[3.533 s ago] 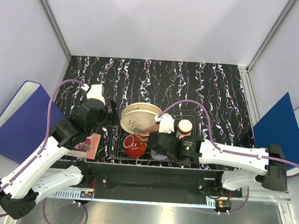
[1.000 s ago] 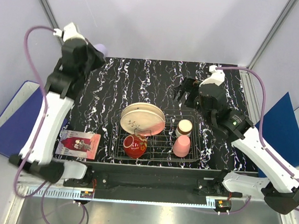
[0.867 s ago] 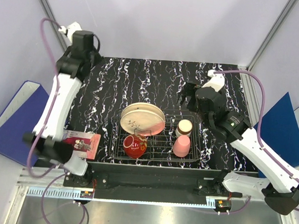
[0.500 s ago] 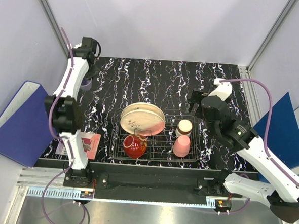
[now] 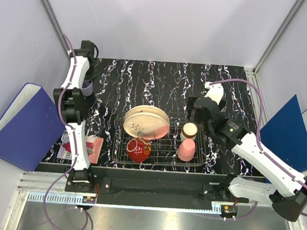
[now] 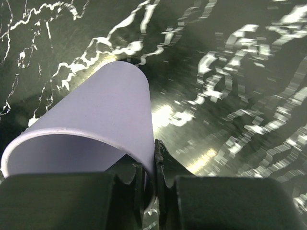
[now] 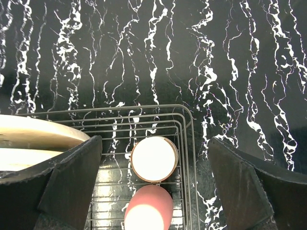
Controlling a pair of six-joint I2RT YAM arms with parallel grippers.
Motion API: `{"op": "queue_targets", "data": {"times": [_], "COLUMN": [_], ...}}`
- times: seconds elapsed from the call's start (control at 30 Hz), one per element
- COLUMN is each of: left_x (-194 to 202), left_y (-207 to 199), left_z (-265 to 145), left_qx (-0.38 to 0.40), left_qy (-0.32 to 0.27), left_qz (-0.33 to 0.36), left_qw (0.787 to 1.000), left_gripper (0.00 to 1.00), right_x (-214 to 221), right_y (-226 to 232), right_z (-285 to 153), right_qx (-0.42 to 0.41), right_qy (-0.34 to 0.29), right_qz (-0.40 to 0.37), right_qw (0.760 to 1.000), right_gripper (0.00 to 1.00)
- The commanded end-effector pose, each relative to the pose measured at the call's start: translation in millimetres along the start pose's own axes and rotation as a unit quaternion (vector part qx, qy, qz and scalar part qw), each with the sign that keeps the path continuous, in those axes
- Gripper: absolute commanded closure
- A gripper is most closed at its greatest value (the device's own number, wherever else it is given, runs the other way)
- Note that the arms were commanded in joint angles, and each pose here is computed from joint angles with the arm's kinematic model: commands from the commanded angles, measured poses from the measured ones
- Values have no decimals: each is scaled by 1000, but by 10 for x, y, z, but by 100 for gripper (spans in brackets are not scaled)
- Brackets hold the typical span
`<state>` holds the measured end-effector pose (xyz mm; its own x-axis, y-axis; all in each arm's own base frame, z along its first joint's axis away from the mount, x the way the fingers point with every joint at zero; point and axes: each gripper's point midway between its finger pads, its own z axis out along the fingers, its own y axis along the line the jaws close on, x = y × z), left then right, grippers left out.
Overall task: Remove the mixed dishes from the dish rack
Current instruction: Place the cup at the center of the board.
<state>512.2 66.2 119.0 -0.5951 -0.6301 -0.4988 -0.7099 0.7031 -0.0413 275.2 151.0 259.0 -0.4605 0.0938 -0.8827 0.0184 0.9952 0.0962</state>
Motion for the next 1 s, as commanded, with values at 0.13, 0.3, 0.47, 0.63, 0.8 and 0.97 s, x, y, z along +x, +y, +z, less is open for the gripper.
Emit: {"op": "queue_targets", "data": {"times": [0.13,0.3,0.47,0.63,0.8,0.97], "left_x": [46,-34,-281,-544,-589,-571], "left_y": [9,2,-61,-99,-62,-39], "left_z": [159,67,-318,-756,-892,-931], "left_qx": [0,12,48,84,94,95], "left_qy": [17,9,-27,-70,-78,-77], "left_qz": [8,11,-4,-19,-23,-29], "left_qw": [1000,1000,998,994,992,992], "left_gripper": [91,61,39,25,23,23], "right_x": [-49,-56,-82,-90,-70,-64], "right_y": [171,217,234,254,275,240], "right_z": [147,172,148,135,119,108], "right_qx": [-8,-14,-20,-25,-30,-26], "right_qy": [-4,-1,-3,-2,3,2], "right_qz": [-15,-14,-3,5,14,16], "right_qw": [1000,1000,1000,1000,999,1000], "right_gripper": [0,0,0,0,0,0]}}
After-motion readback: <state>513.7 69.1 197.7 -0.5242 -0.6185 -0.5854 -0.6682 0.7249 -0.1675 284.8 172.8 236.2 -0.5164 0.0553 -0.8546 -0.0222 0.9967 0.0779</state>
